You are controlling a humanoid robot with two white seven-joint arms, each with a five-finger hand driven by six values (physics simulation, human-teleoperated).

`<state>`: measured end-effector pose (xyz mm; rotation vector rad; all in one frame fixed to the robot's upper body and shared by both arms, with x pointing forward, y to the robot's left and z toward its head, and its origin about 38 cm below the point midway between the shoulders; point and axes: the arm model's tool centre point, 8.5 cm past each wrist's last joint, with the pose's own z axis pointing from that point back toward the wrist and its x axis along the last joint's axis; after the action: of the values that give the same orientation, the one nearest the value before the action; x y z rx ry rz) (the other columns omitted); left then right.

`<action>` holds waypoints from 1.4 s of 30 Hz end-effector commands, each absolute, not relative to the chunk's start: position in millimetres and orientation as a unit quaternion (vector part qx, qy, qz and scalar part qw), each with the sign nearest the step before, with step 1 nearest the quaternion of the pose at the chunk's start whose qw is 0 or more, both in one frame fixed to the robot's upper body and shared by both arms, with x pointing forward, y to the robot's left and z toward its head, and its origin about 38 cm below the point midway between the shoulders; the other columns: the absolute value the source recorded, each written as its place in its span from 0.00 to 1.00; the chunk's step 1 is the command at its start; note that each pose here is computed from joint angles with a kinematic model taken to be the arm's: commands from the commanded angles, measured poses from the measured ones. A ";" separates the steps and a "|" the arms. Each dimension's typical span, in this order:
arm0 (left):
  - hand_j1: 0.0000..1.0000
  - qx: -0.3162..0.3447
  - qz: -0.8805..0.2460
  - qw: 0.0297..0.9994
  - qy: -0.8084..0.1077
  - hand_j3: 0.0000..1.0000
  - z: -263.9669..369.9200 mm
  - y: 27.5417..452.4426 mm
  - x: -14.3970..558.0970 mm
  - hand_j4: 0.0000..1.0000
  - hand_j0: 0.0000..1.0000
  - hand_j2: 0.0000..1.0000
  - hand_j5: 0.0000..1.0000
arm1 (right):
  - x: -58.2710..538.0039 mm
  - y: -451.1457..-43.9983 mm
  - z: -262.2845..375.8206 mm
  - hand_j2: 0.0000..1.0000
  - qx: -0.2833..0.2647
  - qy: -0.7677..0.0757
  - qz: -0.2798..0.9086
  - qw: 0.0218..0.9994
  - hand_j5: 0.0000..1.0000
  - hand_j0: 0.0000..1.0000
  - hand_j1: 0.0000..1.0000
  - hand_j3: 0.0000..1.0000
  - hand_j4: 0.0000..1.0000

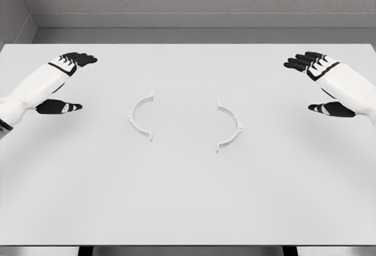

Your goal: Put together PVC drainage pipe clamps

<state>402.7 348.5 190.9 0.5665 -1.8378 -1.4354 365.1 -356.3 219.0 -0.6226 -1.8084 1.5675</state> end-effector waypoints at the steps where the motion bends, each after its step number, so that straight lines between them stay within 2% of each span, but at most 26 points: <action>1: 1.00 0.181 -0.572 0.362 -0.713 1.00 169.7 320.6 399.4 1.00 1.00 1.00 1.00 | 364.9 -355.1 219.1 1.00 -0.236 -0.694 0.596 0.328 1.00 1.00 1.00 1.00 1.00; 6: 1.00 0.183 -0.569 0.362 -0.715 1.00 172.5 321.6 403.2 1.00 1.00 1.00 1.00 | 367.5 -353.0 208.3 1.00 -0.224 -0.688 0.601 0.339 1.00 1.00 1.00 1.00 1.00; 8: 1.00 0.183 -0.571 0.362 -0.714 1.00 171.4 320.5 403.8 1.00 1.00 1.00 1.00 | 374.0 -320.5 178.4 1.00 -0.187 -0.685 0.616 0.341 1.00 1.00 1.00 1.00 1.00; 13: 1.00 0.175 -0.565 0.378 -0.712 1.00 161.3 313.6 422.1 1.00 1.00 1.00 1.00 | 370.5 -279.5 158.8 1.00 -0.147 -0.720 0.584 0.346 1.00 1.00 1.00 1.00 1.00; 19: 1.00 0.161 -0.563 0.390 -0.710 1.00 149.2 301.5 434.6 1.00 1.00 1.00 1.00 | 373.9 -266.1 139.8 1.00 -0.129 -0.731 0.556 0.374 1.00 1.00 1.00 1.00 1.00; 25: 1.00 0.148 -0.571 0.396 -0.704 1.00 137.7 293.4 433.2 1.00 1.00 1.00 1.00 | 382.0 -263.9 108.5 1.00 -0.115 -0.714 0.546 0.423 1.00 1.00 1.00 1.00 1.00; 42: 1.00 0.137 -0.566 0.417 -0.698 1.00 121.3 286.8 442.3 1.00 1.00 1.00 1.00 | 405.4 -270.2 88.0 1.00 -0.113 -0.698 0.535 0.462 1.00 1.00 1.00 1.00 1.00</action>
<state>442.4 287.1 123.6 0.3512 -1.7550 -1.4269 405.7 -269.1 91.6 -0.2822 -1.7268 1.3234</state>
